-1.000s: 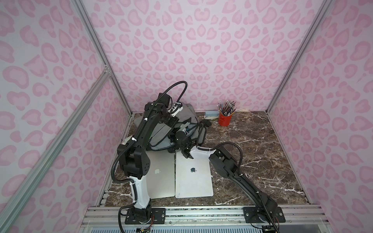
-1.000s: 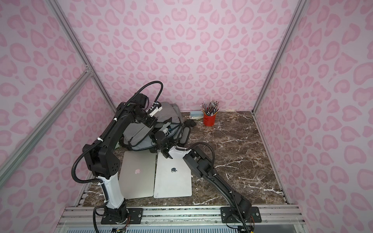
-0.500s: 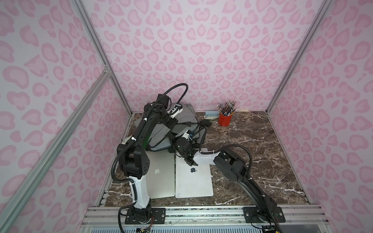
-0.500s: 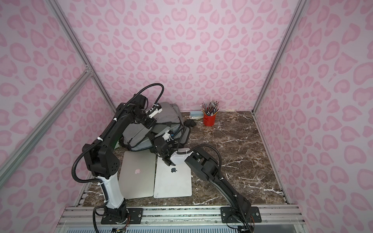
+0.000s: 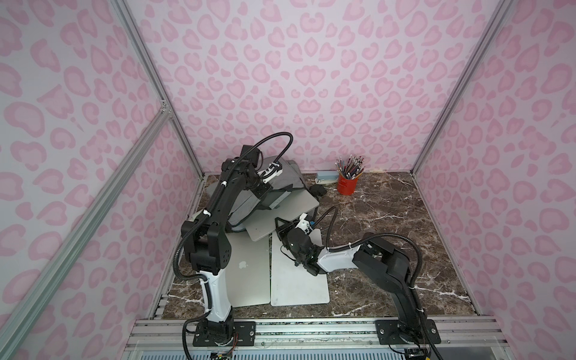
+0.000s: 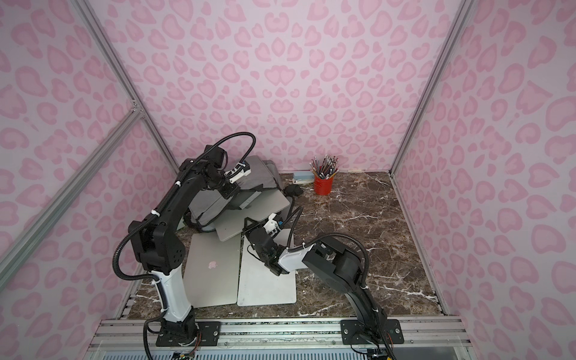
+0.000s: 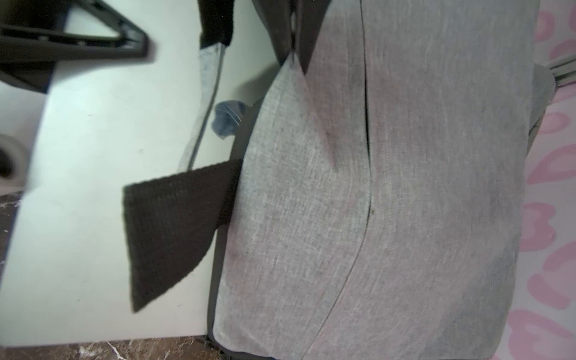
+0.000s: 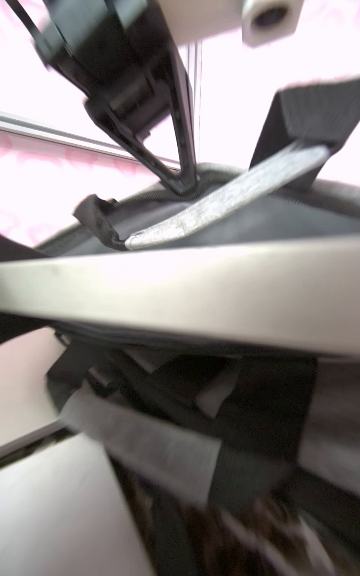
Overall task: Open the zippered laptop bag and take out the laptop
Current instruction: Close the bag flap on the zippered laptop bag.
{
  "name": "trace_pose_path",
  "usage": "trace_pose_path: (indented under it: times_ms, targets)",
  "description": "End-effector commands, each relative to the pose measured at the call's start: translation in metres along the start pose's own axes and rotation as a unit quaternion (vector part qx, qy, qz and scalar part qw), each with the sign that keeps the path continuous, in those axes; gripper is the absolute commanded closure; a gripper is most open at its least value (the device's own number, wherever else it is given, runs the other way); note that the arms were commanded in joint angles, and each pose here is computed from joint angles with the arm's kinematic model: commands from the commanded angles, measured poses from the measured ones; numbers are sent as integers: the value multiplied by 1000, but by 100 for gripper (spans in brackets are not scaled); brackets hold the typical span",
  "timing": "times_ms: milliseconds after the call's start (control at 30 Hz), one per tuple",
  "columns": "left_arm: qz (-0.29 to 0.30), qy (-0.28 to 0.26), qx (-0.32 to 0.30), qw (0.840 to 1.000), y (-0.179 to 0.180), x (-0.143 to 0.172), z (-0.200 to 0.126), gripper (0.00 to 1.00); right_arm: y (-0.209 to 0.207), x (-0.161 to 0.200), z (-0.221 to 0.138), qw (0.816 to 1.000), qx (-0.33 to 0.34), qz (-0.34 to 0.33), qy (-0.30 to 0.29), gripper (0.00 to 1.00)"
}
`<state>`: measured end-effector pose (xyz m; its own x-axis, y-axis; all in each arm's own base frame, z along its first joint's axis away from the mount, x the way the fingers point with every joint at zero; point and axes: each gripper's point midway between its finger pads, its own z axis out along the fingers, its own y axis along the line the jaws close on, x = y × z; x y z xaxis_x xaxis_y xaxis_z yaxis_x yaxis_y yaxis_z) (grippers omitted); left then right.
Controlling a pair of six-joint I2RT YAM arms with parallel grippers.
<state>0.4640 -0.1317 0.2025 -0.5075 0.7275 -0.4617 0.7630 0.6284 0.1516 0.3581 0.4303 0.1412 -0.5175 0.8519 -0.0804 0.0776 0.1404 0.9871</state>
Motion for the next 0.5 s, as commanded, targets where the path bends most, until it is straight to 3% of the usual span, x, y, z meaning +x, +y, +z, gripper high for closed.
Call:
trace_pose_path:
  times_ms: [0,467]
  targets:
    - [28,11,0,1000,2,4,0,98,40,-23,-19,997,-73,21,-33,100]
    - [64,40,-23,997,17,9,6,98,52,-29,-91,996,-56,-44,48,100]
